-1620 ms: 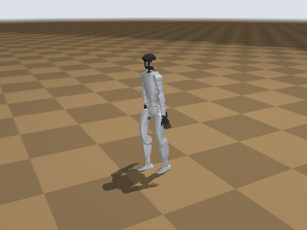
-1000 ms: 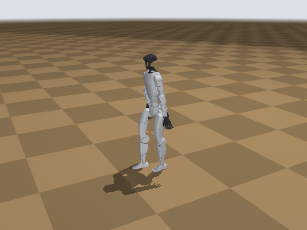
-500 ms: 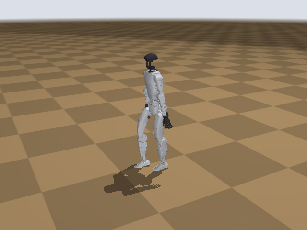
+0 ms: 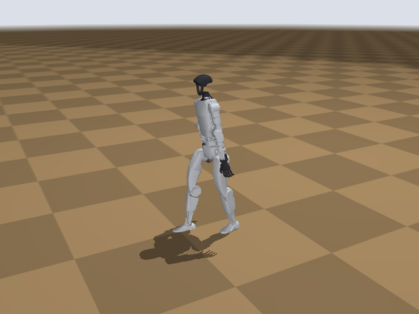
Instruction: Upper body actions
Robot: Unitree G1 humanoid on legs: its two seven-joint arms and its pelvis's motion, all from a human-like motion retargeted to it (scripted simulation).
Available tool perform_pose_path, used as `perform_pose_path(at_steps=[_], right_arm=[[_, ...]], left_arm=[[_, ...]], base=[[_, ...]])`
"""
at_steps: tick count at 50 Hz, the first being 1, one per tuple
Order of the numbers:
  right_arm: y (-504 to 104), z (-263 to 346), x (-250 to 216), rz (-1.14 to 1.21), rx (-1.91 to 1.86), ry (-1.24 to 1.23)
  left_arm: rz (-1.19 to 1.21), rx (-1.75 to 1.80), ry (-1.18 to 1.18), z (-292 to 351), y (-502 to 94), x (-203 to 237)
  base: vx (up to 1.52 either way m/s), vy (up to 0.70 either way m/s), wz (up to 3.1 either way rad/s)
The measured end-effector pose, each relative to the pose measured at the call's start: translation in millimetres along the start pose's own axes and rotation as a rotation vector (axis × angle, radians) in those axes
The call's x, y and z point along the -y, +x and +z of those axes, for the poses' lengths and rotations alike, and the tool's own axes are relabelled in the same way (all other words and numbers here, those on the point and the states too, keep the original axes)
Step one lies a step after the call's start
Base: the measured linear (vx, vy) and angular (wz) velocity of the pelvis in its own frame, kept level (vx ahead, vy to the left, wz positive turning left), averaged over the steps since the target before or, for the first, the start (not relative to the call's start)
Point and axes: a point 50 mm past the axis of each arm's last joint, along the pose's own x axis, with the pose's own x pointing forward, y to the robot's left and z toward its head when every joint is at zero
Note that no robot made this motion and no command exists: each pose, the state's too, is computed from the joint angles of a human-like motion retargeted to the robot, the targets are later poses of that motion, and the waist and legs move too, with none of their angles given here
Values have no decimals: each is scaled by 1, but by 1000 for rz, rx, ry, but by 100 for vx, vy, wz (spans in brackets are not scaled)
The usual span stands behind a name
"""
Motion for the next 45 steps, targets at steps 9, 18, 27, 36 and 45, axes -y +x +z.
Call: perform_pose_path(at_steps=[9,18,27,36,45], right_arm=[[0,20,10,-28,45,-14],[-6,77,36,-130,222,-83],[-12,100,54,-165,299,-5],[-8,82,52,-136,223,-50],[-2,52,29,-73,115,-158]], left_arm=[[-20,1,-12,-5,0,12],[54,-44,-65,-16,0,19],[12,-61,-108,-22,-1,32],[-6,-70,-137,-26,-1,41],[-42,-125,-188,-38,-4,53]], base=[[38,-26,11],[31,-24,14],[28,-12,-3],[31,-6,-7],[50,4,-28]])
